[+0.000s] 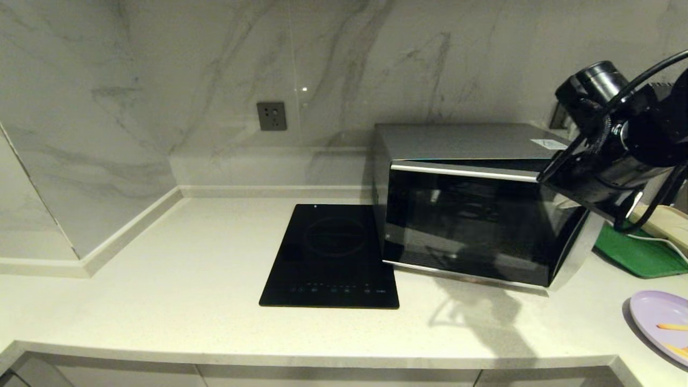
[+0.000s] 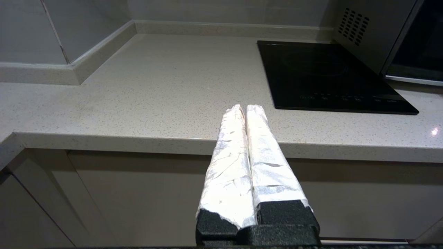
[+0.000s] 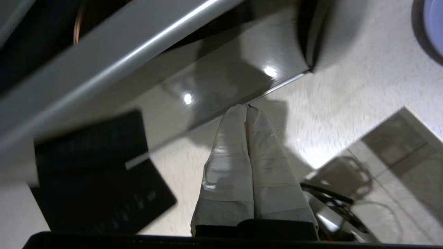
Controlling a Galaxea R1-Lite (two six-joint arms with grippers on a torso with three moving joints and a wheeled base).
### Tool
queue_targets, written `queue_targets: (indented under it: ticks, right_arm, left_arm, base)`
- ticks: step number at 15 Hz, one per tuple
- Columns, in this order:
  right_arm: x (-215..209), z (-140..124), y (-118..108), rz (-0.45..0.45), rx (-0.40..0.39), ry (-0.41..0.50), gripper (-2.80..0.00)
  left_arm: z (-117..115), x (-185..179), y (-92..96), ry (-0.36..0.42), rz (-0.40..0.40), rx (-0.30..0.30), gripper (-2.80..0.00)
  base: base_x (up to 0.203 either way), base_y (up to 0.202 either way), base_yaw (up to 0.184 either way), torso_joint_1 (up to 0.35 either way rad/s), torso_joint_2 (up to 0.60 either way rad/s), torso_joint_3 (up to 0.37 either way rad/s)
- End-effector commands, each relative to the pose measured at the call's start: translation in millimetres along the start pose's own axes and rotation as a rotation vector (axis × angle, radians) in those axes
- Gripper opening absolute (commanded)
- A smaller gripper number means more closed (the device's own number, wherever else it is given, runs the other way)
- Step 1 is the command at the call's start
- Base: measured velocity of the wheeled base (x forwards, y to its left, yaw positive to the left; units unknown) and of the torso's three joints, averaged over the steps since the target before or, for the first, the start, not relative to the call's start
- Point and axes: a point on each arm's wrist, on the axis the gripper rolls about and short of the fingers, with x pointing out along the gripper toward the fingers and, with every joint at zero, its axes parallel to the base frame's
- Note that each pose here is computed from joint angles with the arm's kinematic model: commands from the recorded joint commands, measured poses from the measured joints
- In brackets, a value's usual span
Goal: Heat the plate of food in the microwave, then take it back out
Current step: Close the microwave oven
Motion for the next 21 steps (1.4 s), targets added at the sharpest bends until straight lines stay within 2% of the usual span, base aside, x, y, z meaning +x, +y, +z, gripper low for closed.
queue_targets:
  ticks: [1,5,10,21]
  right_arm:
    - [19,26,-14,-0.028,0.076,-0.031,-2.8]
    - [45,48,-24,-0.05,0.129,-0.067,-2.8]
    - [76,72,-32,-0.064,0.166,-0.061,-2.8]
    - [93,79,-20,-0.007,0.151,-0.055,-2.8]
  left_arm:
    - [0,0,0.0,-0.002,0.001,-0.001,-2.8]
    - [0,0,0.0,-0.001,0.001,-0.001,-2.8]
    - [0,0,0.0,-0.002,0.001,-0.001,-2.8]
    - [0,0,0.0,-0.002,0.001,-0.001,-2.8]
  base:
    - [0.0,0.0,0.0,0.0,0.0,0.0]
    - [0.0,0.0,0.0,0.0,0.0,0.0]
    - [0.0,0.0,0.0,0.0,0.0,0.0]
    - [0.0,0.0,0.0,0.0,0.0,0.0]
